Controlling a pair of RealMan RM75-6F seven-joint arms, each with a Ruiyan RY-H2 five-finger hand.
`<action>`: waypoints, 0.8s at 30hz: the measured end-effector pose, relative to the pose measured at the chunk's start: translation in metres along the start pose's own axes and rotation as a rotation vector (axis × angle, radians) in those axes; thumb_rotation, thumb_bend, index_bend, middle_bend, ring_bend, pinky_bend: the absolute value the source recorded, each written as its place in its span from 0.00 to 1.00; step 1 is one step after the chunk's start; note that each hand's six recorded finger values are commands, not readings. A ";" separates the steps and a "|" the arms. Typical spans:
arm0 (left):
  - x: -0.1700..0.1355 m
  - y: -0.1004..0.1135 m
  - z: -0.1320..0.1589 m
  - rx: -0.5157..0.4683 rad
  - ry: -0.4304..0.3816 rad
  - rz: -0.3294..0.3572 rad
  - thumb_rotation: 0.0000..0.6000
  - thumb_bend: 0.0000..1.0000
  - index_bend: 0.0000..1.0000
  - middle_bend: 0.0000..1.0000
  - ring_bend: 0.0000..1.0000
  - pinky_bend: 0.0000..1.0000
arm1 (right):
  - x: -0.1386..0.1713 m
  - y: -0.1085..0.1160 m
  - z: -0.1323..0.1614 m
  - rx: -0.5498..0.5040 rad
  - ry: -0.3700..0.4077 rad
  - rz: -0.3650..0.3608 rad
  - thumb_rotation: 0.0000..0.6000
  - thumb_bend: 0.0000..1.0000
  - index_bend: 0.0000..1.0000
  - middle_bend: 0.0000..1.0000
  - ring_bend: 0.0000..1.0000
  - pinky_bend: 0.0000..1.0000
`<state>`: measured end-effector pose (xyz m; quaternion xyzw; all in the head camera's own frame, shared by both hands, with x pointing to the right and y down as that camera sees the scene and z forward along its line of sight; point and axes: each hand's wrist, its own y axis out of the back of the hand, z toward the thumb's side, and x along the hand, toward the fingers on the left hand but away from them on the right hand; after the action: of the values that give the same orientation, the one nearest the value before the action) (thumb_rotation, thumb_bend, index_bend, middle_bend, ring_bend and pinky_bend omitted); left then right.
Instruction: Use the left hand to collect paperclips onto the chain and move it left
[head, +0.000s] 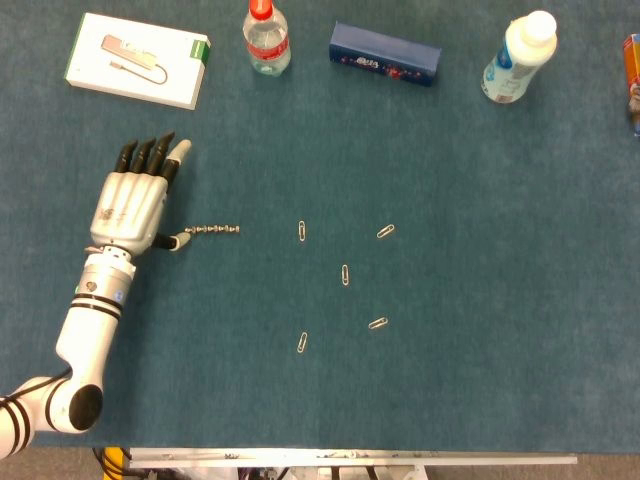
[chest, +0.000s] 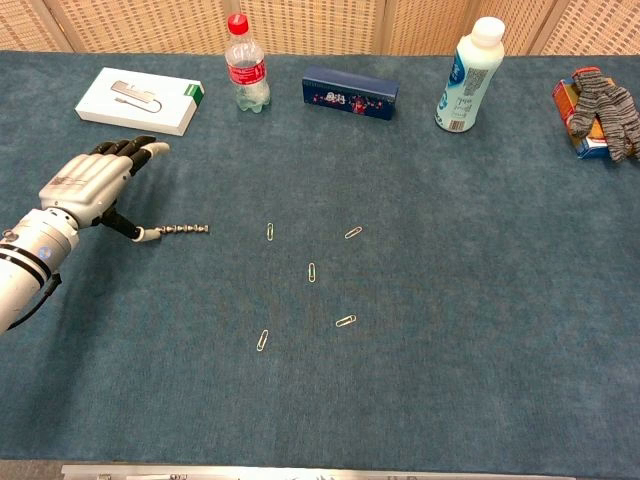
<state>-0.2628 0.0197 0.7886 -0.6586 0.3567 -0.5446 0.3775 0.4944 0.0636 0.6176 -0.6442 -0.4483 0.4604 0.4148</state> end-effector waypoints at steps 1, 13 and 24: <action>0.000 0.001 -0.001 -0.003 0.001 0.005 1.00 0.00 0.00 0.00 0.00 0.00 | 0.000 0.000 0.000 0.000 0.001 0.000 1.00 0.36 0.53 0.34 0.25 0.22; -0.013 0.009 0.004 -0.038 -0.037 0.014 1.00 0.00 0.00 0.00 0.00 0.00 | -0.001 0.000 0.003 0.003 0.004 0.003 1.00 0.36 0.53 0.34 0.25 0.22; -0.021 0.009 0.012 -0.021 -0.074 -0.016 1.00 0.00 0.05 0.00 0.00 0.00 | -0.001 0.001 0.003 -0.004 0.008 -0.006 1.00 0.36 0.53 0.34 0.25 0.22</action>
<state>-0.2542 0.0349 0.7698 -0.6851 0.3429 -0.5191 0.3789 0.4917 0.0627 0.6164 -0.6455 -0.4498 0.4556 0.4166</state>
